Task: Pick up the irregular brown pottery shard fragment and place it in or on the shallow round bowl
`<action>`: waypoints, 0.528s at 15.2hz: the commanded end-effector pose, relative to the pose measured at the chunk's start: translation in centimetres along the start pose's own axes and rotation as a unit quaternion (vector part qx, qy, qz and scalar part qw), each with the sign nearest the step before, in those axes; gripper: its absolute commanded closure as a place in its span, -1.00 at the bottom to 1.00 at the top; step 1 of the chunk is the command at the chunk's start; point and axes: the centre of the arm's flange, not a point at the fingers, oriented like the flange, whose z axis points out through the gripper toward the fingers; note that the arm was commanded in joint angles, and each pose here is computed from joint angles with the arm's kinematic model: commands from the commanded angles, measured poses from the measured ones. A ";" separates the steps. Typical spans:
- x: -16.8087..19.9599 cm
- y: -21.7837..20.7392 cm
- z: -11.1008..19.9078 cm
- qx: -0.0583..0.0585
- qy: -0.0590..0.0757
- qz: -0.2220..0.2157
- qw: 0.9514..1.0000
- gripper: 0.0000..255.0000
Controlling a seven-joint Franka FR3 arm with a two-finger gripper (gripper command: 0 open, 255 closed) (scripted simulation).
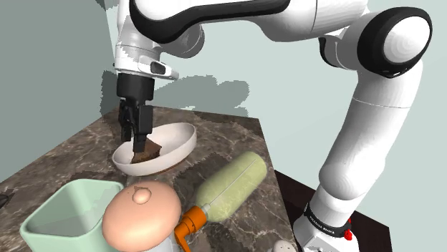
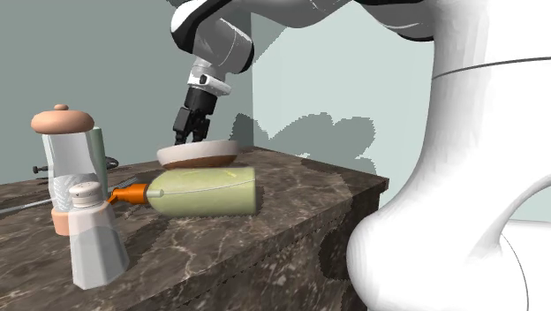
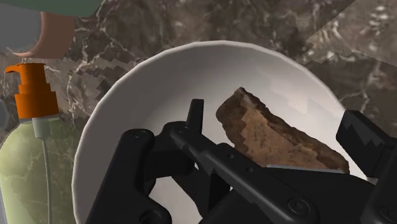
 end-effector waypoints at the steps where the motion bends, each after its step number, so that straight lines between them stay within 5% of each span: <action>1: 0.8 0.9 2.0 -0.039 0.033 0.001 0.999 -1.00; 6: 0.8 0.9 2.0 -0.039 0.033 0.001 0.999 -1.00; 7: 0.5 0.9 2.2 -0.039 0.034 0.000 0.999 1.00; 8: 0.9 0.7 2.3 -0.039 0.033 0.000 0.999 1.00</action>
